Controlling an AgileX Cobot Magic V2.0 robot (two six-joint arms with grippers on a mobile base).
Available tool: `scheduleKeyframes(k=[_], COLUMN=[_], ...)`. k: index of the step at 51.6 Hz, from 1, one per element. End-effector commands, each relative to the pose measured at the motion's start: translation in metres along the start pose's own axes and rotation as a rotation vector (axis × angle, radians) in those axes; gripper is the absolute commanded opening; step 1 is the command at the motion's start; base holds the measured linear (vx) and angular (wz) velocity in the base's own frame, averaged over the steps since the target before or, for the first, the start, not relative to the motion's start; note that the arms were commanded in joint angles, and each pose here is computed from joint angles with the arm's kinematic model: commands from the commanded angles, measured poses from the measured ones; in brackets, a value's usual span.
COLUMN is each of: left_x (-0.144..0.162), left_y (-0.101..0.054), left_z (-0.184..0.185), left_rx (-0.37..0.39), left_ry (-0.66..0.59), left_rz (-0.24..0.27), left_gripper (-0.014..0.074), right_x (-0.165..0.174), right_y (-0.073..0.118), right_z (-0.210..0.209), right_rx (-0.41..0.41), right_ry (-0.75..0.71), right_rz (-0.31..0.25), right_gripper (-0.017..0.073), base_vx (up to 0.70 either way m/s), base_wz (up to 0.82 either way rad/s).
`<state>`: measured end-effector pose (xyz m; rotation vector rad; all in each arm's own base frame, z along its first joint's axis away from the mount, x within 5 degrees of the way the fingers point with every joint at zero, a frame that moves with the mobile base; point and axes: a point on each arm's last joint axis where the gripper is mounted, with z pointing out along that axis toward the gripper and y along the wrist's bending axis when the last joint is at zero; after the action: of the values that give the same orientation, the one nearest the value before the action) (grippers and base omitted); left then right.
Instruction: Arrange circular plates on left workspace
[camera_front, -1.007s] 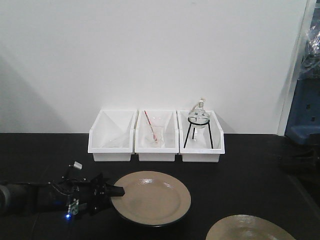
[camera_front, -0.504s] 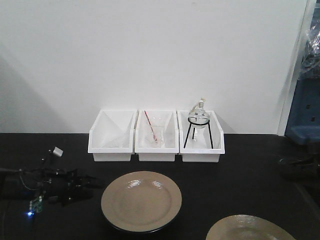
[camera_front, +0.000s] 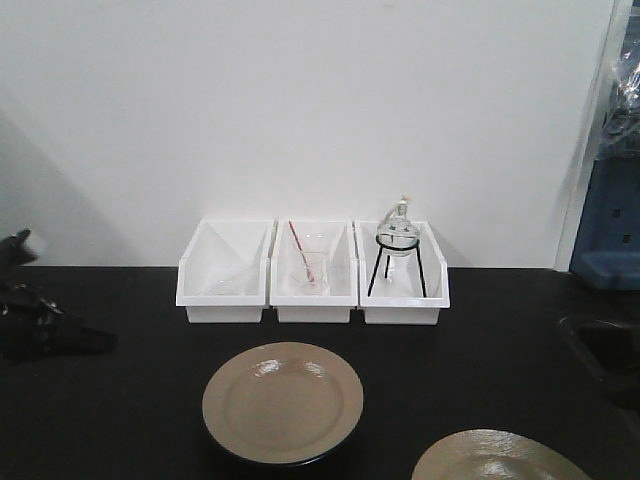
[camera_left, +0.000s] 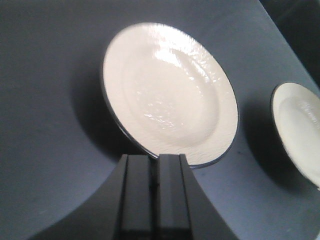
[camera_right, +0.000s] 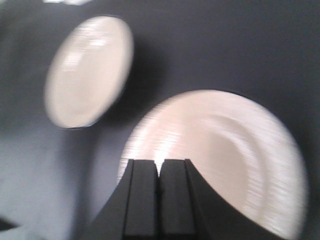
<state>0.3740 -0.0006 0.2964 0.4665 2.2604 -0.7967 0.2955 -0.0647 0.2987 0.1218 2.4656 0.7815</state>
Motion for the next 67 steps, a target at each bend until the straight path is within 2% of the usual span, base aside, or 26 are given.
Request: scheduleKeyframes(k=[1,7,11,16,22,28,32,38,46,53,63,67], left_x=[-0.016,-0.006,0.006,0.021,0.038,0.055,0.062,0.071,0.074,0.074,0.075,0.075], left_y=[-0.04,-0.064,-0.078,-0.095,-0.11,-0.122,-0.13,-0.138,-0.144,-0.145,-0.146,-0.146], left_z=[-0.046,-0.068,-0.075,-0.084,-0.094,-0.102,-0.107,-0.112,-0.116,-0.117,-0.117,-0.116], left_rx=[-0.039,-0.085,-0.073,-0.073,-0.108,-0.156,-0.17,-0.179,-0.182,-0.18,-0.171,-0.169], left_ry=[-0.091,-0.093,-0.094,-0.105,-0.137,-0.179,-0.2,-0.217,-0.232,-0.234,-0.228,-0.226], left_rz=[0.106,0.162,0.16,0.169,0.176,0.184,0.194,0.202,0.215,0.201,0.196,0.196], left_gripper=[-0.0003,-0.0003,-0.0003,-0.0003,-0.0003,-0.0003,-0.0003,-0.0003,-0.0003,-0.0003,-0.0003,-0.0003], right_x=[-0.008,-0.007,-0.005,-0.002,0.003,0.007,0.009,0.014,0.015,0.017,0.019,0.019], right_y=[-0.002,-0.02,-0.033,-0.05,-0.067,-0.08,-0.088,-0.098,-0.103,-0.108,-0.097,-0.093], right_z=[-0.02,-0.023,-0.017,0.0,0.022,0.036,0.045,0.059,0.076,0.086,0.113,0.121], right_rx=[0.095,0.168,0.18,0.161,0.111,0.1,0.097,0.068,-0.058,-0.09,-0.121,-0.109], right_ry=[-0.083,-0.07,-0.035,0.045,0.142,0.187,0.208,0.254,0.264,0.266,0.309,0.308], right_rz=[0.044,0.081,0.106,0.16,0.229,0.262,0.28,0.31,0.349,0.374,0.336,0.339], right_gripper=[-0.0001,0.0034,0.0087,0.02,0.0361,0.0485,0.0525,0.0533,0.0533,0.0531,0.0502,0.0432], base_vx=[0.0,0.0,0.0,0.0,0.0,0.0,0.0,0.0,0.0,0.0,0.0,0.0], base_wz=[0.0,0.0,0.0,0.0,0.0,0.0,0.0,0.0,0.0,0.0,0.0,0.0])
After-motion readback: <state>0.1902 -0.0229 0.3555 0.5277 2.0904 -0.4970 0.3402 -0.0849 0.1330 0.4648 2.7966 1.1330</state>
